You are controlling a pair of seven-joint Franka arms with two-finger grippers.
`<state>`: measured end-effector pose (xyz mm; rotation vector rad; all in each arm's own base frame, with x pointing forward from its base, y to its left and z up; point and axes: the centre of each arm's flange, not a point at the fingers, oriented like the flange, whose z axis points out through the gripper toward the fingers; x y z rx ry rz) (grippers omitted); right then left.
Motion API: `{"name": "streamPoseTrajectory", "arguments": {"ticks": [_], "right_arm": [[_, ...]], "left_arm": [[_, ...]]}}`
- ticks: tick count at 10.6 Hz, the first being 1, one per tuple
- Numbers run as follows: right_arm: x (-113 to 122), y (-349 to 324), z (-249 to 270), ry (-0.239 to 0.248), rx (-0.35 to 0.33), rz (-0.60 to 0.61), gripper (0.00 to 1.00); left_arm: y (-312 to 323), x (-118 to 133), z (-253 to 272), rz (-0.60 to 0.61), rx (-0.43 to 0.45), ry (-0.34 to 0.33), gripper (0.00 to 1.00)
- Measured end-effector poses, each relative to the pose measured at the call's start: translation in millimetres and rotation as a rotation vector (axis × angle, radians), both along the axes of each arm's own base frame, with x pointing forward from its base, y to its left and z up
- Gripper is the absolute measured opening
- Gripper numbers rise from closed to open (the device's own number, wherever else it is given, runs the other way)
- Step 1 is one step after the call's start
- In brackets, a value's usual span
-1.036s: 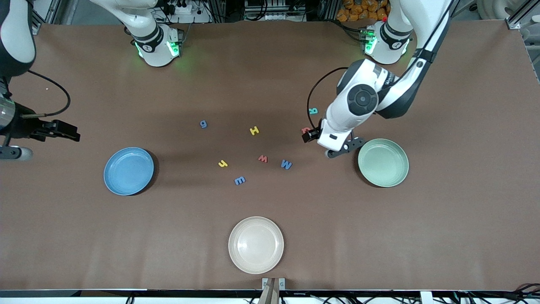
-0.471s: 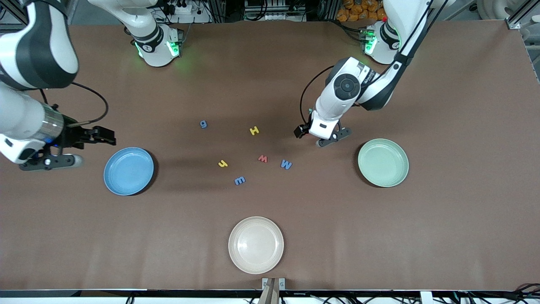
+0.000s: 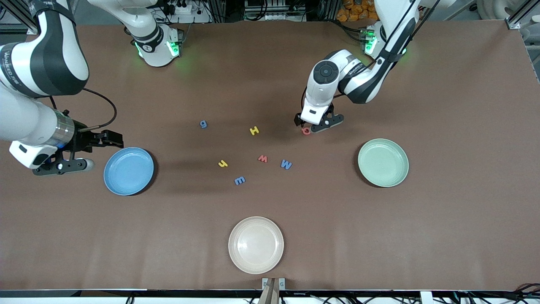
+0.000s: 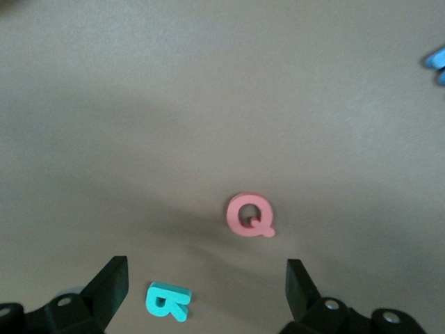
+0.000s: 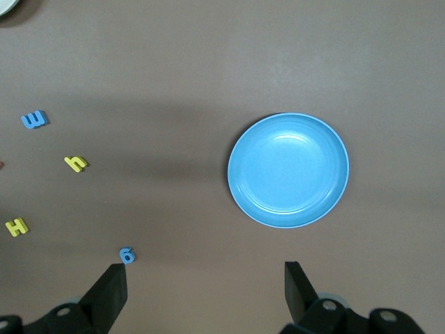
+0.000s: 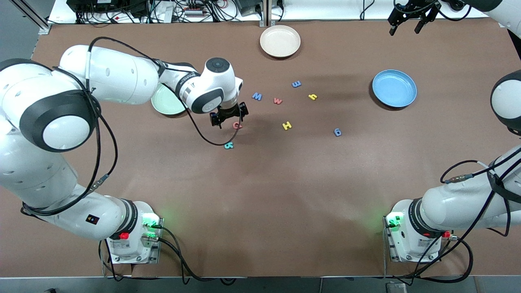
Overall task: Sort upper and lower case letters into plates
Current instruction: 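Lower the right gripper over the yellow h while the left gripper hovers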
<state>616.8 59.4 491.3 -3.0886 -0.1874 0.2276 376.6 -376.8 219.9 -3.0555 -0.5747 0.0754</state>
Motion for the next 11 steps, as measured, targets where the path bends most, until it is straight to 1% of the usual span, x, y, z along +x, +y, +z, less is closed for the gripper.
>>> {"name": "streamPoseTrajectory", "arguments": {"ticks": [2,4,6,8,9,11], "right_arm": [[1,20,-6,0.003,0.000,0.023,1.00],[2,48,-14,-0.004,-0.003,0.013,1.00],[3,100,-33,-0.031,-0.010,-0.028,1.00],[2,160,-62,-0.061,-0.008,-0.049,1.00],[2,180,-79,-0.067,-0.005,-0.032,1.00],[2,198,-109,-0.052,-0.011,0.021,1.00]], "left_arm": [[2,-8,-6,0.007,0.013,0.011,1.00],[4,-17,-12,0.026,0.027,0.025,1.00],[-1,-28,-14,0.039,0.031,0.032,1.00],[-1,-38,-20,0.019,0.043,0.033,1.00],[1,-42,-24,0.004,0.046,0.024,1.00],[6,-50,-31,-0.005,0.038,0.020,1.00]]}}
